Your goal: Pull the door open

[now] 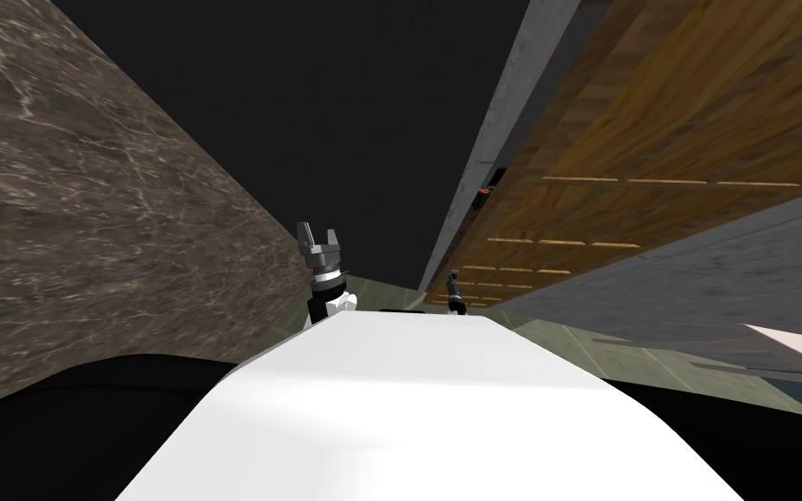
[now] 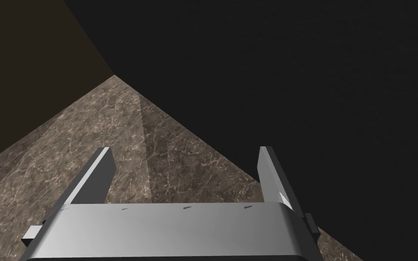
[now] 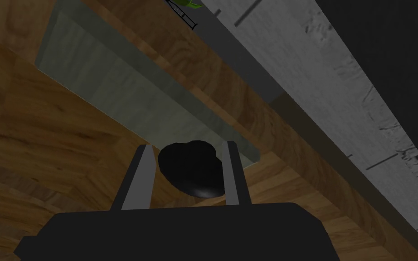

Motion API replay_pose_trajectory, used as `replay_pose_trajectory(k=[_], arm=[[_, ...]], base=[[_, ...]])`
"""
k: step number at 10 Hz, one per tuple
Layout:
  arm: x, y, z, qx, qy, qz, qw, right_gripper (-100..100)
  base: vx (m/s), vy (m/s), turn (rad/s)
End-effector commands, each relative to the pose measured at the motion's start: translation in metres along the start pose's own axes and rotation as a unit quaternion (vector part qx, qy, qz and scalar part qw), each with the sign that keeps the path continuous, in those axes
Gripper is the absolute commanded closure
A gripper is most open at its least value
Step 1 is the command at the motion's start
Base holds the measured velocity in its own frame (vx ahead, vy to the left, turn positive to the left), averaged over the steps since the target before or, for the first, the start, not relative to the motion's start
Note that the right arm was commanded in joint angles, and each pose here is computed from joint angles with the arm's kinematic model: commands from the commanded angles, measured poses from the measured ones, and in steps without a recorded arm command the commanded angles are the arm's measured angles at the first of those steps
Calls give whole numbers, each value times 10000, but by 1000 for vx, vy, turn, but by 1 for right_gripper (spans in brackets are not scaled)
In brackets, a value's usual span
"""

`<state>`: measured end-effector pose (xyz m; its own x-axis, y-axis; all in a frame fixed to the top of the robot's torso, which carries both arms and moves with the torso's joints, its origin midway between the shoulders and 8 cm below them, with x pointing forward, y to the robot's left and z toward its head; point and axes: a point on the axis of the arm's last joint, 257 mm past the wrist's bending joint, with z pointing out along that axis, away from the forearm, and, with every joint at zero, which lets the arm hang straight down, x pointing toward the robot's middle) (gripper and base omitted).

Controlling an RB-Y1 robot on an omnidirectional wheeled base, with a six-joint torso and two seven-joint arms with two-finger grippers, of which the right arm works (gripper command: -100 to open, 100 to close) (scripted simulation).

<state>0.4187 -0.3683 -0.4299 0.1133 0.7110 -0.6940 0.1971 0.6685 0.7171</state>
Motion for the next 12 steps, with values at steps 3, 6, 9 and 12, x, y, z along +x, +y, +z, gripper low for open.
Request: replay_pose_trajectory(k=[3, 6, 9, 12], arm=[[-84, -93, -8, 87, -46, 346, 9994, 100], [-110, -109, -1, 94, -77, 795, 9968, 100], [-137, -125, 5, 99, -108, 1235, 9922, 100], [-162, -135, 15, 98, -138, 1664, 9859, 100]], base=[[-21, 1, 32], [-31, -8, 54], [-28, -1, 37], [-31, -5, 53]])
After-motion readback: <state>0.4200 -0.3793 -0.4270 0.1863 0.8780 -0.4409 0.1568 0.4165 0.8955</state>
